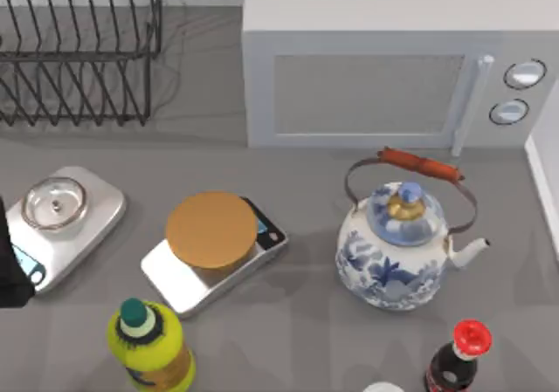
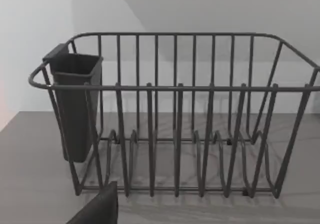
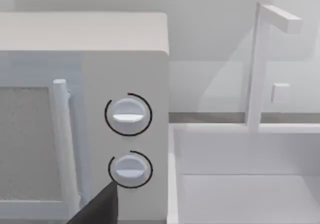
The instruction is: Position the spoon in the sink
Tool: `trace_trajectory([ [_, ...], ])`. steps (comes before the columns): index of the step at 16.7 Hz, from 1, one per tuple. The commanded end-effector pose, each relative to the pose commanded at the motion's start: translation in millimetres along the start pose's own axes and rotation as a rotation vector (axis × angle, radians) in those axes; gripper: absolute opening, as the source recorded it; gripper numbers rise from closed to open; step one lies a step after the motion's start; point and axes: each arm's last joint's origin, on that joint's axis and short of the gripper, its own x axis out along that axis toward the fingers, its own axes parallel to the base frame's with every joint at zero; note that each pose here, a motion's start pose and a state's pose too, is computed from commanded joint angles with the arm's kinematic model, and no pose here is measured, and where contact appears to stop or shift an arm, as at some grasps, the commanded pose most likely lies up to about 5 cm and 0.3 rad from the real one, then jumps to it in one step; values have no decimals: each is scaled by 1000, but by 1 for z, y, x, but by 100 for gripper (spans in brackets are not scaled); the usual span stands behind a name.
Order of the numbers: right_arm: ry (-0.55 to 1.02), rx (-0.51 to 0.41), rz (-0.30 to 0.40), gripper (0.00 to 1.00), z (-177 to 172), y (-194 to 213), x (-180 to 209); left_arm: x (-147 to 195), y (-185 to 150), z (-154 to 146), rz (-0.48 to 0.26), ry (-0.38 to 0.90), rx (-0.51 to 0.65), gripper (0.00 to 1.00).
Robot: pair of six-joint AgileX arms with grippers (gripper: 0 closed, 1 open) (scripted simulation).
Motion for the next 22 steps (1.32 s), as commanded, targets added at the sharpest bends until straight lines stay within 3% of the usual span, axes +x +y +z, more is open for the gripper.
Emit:
trace_trajectory([
  [4, 37, 7, -10, 100, 4, -1, 0, 0, 0, 0, 0, 0, 0, 100],
  [7, 182, 35, -42, 100, 17, -4, 3, 0, 0, 0, 0, 0, 0, 100],
  [17, 1190, 255, -249, 100, 33, -29, 67, 0, 0, 0, 0, 0, 0, 100],
  [22, 1477, 340, -335, 100, 33, -45, 97, 0, 0, 0, 0, 0, 0, 100],
])
